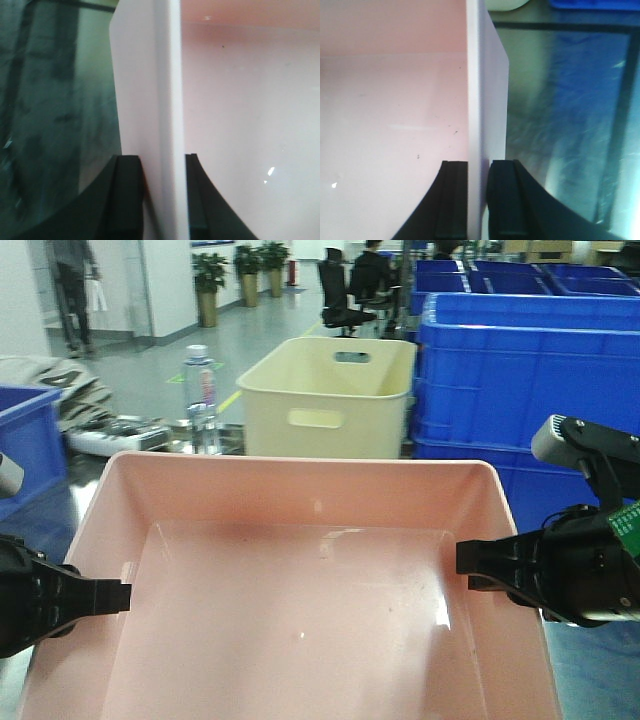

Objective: Grab pink bin and stack on right shelf
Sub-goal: 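Hold the pink bin with both grippers while the base drives to the table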

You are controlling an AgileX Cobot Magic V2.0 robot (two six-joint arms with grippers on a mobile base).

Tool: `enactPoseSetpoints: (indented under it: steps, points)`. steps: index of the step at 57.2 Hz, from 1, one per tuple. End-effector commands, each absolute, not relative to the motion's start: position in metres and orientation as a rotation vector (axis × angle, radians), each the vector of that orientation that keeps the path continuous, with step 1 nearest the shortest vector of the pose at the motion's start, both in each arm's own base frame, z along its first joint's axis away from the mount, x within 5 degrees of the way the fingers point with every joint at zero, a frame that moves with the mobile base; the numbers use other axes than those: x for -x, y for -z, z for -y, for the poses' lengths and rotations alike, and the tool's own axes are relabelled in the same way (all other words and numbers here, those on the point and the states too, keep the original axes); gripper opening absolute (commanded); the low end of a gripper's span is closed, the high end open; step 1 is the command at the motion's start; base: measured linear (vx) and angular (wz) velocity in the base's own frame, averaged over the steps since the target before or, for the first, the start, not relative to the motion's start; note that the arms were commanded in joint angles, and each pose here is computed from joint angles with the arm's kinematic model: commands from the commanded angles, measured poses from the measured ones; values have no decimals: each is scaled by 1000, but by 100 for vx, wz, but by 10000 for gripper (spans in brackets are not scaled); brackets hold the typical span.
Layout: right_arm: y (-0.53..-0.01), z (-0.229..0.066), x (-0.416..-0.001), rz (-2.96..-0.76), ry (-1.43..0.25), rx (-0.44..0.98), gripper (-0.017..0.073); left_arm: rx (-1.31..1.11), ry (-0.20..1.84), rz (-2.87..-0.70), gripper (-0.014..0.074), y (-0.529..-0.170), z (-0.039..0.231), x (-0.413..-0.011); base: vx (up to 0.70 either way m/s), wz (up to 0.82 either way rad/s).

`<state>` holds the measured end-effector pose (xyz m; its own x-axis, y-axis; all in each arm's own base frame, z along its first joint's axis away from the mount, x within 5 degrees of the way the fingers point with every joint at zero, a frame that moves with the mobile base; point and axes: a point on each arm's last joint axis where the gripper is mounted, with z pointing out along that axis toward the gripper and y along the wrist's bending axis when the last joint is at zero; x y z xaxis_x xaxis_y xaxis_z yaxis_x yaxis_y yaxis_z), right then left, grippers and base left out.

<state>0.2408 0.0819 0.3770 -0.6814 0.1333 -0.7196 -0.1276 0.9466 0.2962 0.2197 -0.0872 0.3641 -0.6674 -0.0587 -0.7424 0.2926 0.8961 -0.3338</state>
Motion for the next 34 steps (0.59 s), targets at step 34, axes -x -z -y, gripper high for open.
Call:
enactPoseSetpoints:
  steps: [34]
  points:
    - [-402,-73,-241,-2112,-371,4,-9,-130,547,-2121,-1,-384,82,-218,16,-31]
